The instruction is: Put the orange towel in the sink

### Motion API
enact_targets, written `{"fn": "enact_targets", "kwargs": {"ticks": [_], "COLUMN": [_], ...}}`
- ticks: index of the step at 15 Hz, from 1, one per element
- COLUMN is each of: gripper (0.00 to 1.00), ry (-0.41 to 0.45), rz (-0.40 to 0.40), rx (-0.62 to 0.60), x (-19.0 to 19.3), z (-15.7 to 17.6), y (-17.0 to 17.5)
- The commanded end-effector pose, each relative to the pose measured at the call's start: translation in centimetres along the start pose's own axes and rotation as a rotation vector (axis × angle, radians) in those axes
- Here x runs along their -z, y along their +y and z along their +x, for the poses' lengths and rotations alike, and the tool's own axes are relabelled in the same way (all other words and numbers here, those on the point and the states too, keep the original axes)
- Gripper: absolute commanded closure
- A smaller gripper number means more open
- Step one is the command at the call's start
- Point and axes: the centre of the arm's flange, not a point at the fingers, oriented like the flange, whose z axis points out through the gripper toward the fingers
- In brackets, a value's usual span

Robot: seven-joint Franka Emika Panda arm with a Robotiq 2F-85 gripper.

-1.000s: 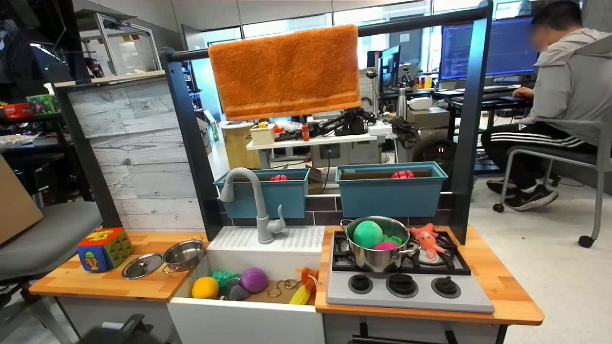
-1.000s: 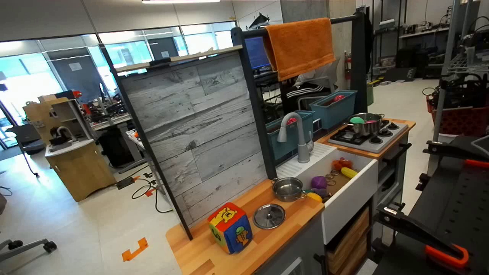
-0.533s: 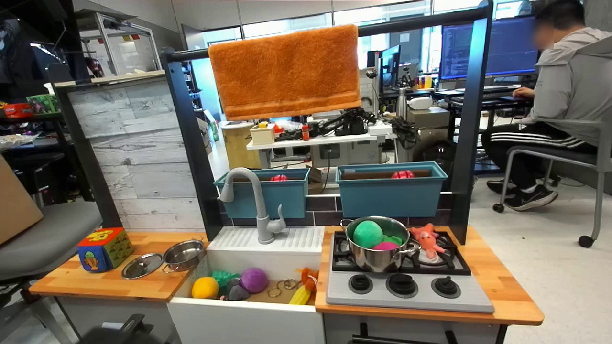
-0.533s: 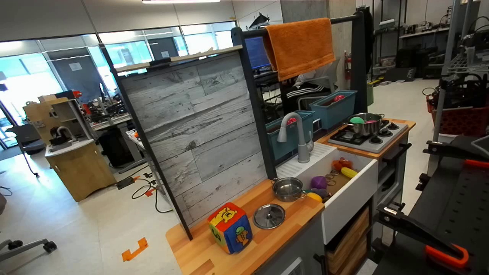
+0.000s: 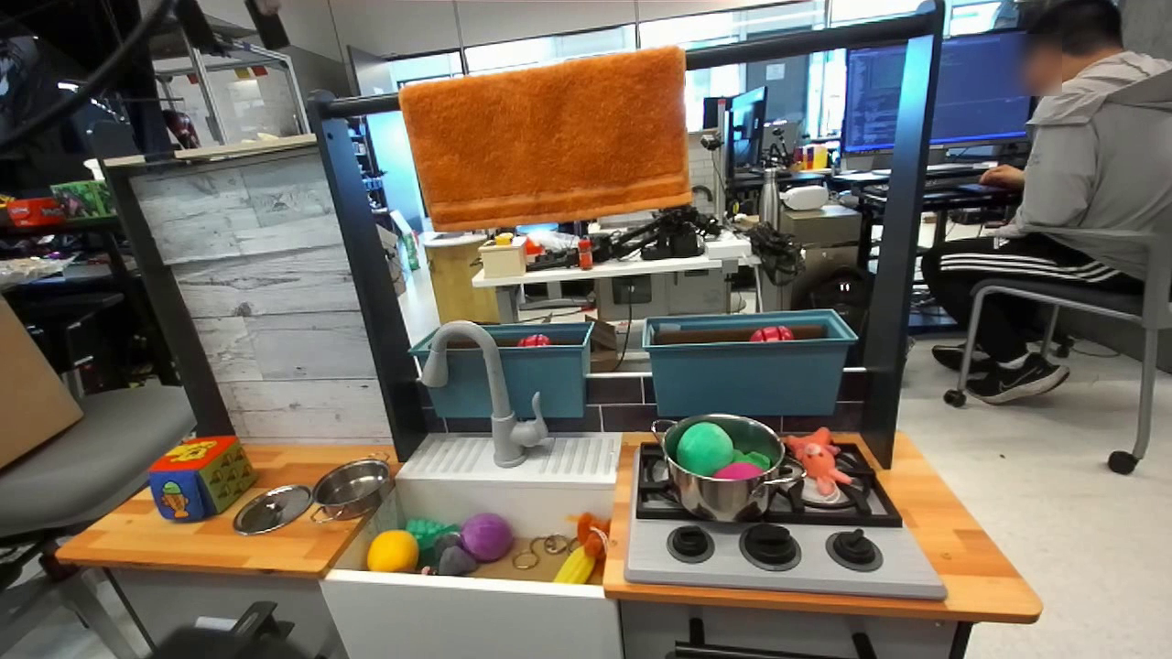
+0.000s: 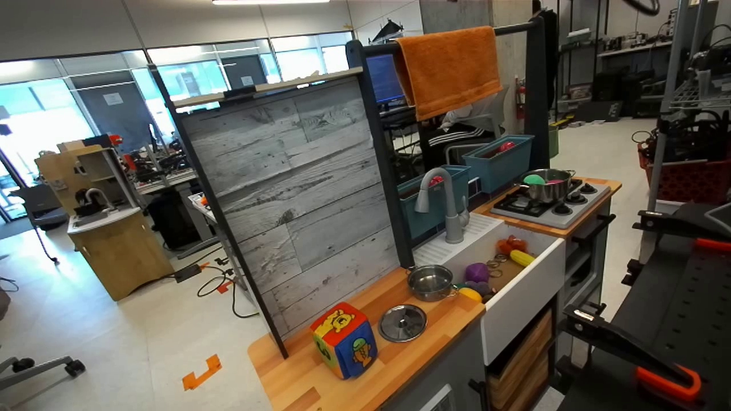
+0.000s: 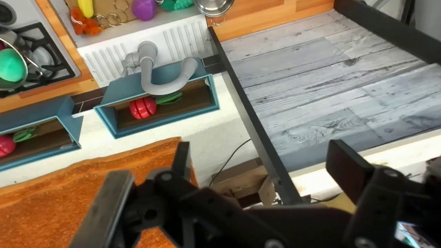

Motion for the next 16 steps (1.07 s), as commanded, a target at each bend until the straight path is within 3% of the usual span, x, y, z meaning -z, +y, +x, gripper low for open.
{"fn": "enact_targets", "kwargs": {"ticks": [1,4,7,11,16], "gripper": [0.0,0.0,0.0,0.0,0.0], "ry": [-0.037,0.037,0.082,0.068,0.123], "rz": [-0.073,-0.152,-0.272,-0.417,-0.457], "rx": [-0.123,-0.221,-0.271,-0.274,-0.247], "x": [-3.8,-6.7,-9.5,-13.8,-12.9], "z": [8.3,12.9,15.0,14.4,13.9], "y": [0.3,1.7,2.9,3.6,2.4]}}
